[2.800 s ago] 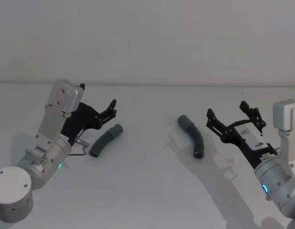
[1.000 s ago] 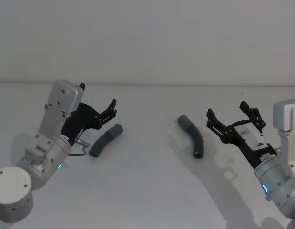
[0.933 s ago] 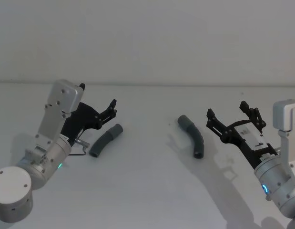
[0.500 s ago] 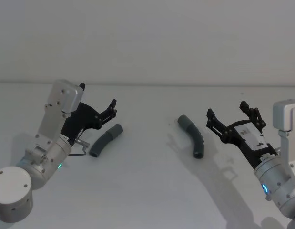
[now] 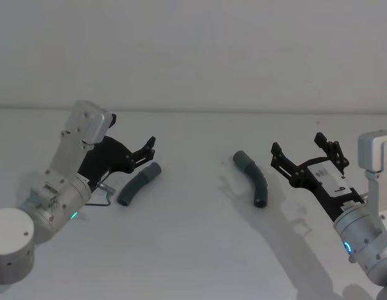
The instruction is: Use both hands to pick up one end of the pipe from the table, align the ends, and insert them.
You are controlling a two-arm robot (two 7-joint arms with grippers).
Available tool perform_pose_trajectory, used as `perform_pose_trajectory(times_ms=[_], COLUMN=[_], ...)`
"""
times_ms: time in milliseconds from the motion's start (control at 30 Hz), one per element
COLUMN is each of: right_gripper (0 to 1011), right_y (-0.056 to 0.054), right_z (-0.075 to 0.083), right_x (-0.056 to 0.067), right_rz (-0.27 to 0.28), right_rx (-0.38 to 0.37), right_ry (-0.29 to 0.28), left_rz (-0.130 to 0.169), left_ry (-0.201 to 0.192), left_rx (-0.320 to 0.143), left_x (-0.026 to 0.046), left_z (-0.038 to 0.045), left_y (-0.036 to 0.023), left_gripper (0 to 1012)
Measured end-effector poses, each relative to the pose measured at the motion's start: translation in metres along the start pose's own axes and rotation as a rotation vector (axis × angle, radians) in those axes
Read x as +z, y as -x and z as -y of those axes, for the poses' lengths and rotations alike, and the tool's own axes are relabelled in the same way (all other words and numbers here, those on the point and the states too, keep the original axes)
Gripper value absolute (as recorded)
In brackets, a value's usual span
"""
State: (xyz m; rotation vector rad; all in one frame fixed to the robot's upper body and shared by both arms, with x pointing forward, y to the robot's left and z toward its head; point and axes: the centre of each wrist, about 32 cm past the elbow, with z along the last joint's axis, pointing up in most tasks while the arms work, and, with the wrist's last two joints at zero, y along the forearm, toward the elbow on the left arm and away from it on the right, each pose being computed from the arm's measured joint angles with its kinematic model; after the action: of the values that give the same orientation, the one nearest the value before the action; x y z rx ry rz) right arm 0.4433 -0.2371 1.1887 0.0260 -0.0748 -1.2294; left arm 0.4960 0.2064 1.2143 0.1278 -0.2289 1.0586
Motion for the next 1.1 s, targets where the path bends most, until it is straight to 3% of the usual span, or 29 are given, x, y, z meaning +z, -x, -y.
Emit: perform_pose_trajectory(times_ms=[233, 467, 1100], right_gripper=[1001, 1001, 1001], right_y=[0.000, 0.000, 0.000], right_z=[0.000, 0.000, 0.000], right_x=[0.000, 0.000, 0.000], right_rz=[0.000, 0.000, 0.000], right_rx=[0.000, 0.000, 0.000], right_ry=[0.000, 0.000, 0.000], left_rz=[0.003, -0.003, -0.027], left_ry=[-0.080, -0.150, -0.263], left_rx=[-0.063, -0.100, -0.143], left_x=[0.0042, 0.0028, -0.0054], left_z=[-0.0003, 0.0035, 0.0225], left_y=[-0.0126, -0.0211, -0.0248], left_gripper=[1001, 1001, 1001])
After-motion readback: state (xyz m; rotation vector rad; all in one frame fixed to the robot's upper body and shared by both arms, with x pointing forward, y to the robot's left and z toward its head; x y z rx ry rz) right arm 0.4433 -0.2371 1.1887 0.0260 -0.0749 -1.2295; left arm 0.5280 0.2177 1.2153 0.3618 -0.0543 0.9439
